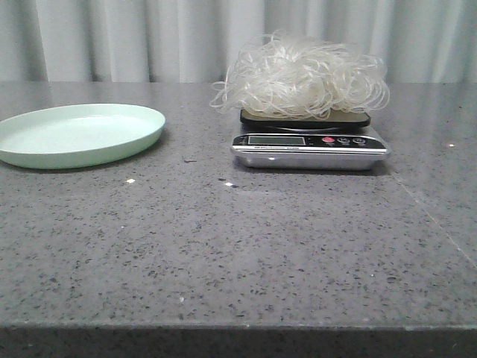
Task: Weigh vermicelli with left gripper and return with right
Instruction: 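Withdraw the left gripper away from the scale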
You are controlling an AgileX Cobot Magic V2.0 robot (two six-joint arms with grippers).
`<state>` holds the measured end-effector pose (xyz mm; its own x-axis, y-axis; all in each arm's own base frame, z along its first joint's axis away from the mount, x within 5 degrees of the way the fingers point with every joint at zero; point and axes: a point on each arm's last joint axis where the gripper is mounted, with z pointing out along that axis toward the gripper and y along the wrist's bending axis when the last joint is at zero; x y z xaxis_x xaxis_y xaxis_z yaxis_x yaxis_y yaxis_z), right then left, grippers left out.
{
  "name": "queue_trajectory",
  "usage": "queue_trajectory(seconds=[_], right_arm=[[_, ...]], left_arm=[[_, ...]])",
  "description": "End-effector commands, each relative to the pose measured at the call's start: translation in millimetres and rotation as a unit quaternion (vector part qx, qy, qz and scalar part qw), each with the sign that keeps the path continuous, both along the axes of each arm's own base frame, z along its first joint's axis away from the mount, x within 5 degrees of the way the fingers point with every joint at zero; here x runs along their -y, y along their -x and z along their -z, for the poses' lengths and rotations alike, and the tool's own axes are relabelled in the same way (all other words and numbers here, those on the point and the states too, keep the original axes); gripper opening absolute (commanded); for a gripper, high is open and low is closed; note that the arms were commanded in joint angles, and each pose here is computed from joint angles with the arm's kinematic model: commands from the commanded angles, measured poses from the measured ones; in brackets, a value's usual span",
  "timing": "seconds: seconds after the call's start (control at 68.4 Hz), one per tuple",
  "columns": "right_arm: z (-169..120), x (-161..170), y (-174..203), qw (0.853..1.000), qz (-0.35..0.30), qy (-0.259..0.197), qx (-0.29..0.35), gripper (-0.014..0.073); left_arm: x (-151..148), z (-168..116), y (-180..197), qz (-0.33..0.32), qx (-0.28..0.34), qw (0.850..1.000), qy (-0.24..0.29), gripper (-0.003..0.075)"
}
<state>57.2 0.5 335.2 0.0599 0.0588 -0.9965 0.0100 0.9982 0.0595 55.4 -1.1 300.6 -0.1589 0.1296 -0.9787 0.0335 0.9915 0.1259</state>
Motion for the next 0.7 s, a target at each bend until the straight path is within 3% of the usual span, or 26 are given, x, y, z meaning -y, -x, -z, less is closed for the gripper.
queue_trajectory(seconds=[0.0,0.102,0.248,0.351,0.57,0.687], right_arm=[[-52,-1,-17,1.000,-0.009,-0.013,0.004,0.0151],[-88,-5,-35,0.999,-0.039,-0.025,-0.019,0.0151],[-130,-20,-72,0.992,-0.103,-0.005,-0.075,0.0160],[-149,-36,-104,0.983,-0.147,0.004,-0.113,0.0258],[-150,-80,-170,0.961,-0.216,0.019,-0.172,0.0605],[-128,-106,-206,0.946,-0.239,0.028,-0.215,0.0609]], left_arm=[[0,-15,-1,-0.001,0.048,0.999,0.006,0.0134],[0,-15,-1,-0.001,0.048,0.999,0.006,0.0134],[0,-15,-1,-0.001,0.048,0.999,0.006,0.0134],[0,-15,-1,-0.001,0.048,0.999,0.006,0.0134],[0,-15,-1,-0.001,0.049,0.999,0.006,0.0134],[0,-15,-1,-0.001,0.049,0.999,0.006,0.0134]])
